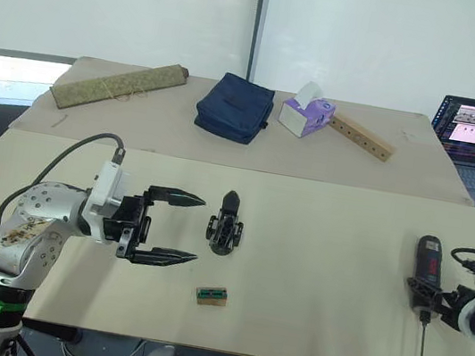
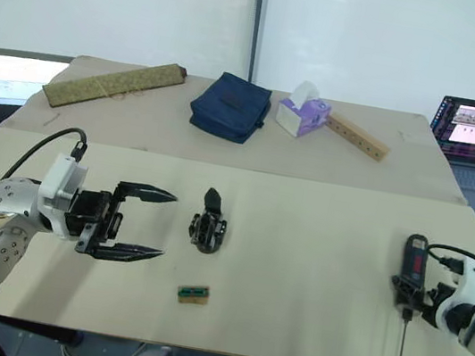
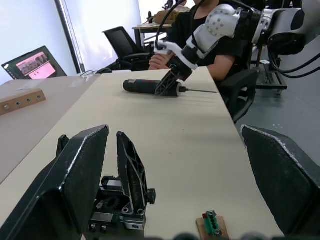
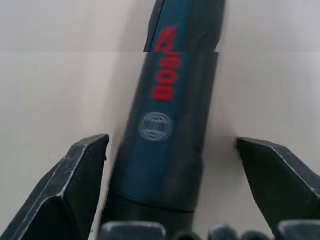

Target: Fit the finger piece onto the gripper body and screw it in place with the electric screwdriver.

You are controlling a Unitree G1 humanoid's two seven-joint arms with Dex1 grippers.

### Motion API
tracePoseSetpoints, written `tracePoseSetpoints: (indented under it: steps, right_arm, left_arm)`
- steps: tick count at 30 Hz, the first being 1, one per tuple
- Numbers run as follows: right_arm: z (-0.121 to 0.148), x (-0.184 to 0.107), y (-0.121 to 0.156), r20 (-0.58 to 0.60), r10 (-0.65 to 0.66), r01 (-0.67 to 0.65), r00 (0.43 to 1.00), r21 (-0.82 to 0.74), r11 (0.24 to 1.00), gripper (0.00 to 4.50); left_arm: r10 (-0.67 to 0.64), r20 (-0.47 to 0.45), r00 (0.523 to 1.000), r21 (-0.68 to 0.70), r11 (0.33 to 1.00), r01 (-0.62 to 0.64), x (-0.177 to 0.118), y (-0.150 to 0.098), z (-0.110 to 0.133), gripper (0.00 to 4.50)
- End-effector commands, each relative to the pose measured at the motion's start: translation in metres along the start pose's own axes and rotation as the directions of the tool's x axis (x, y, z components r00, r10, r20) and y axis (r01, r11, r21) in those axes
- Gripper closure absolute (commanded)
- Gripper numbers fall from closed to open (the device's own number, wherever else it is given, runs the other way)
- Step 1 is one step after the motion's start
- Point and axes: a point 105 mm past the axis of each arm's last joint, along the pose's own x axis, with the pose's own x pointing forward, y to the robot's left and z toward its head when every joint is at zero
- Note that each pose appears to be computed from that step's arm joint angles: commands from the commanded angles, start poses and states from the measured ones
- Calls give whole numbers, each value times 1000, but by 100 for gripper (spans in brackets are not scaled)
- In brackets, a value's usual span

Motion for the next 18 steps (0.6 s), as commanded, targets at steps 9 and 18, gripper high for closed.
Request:
tracePoseSetpoints:
  steps: [9, 18]
  right_arm:
    - [53, -21, 34, 168, 140, -95, 976, -250, 963, 253]
    - [27, -45, 154, -64, 455, -406, 888, -573, 712, 253]
  left_arm:
    - [11, -26, 1000, 23, 1000, -11, -6, 0, 0, 0]
    - [43, -88, 995, 18, 999, -41, -25, -5, -18, 0]
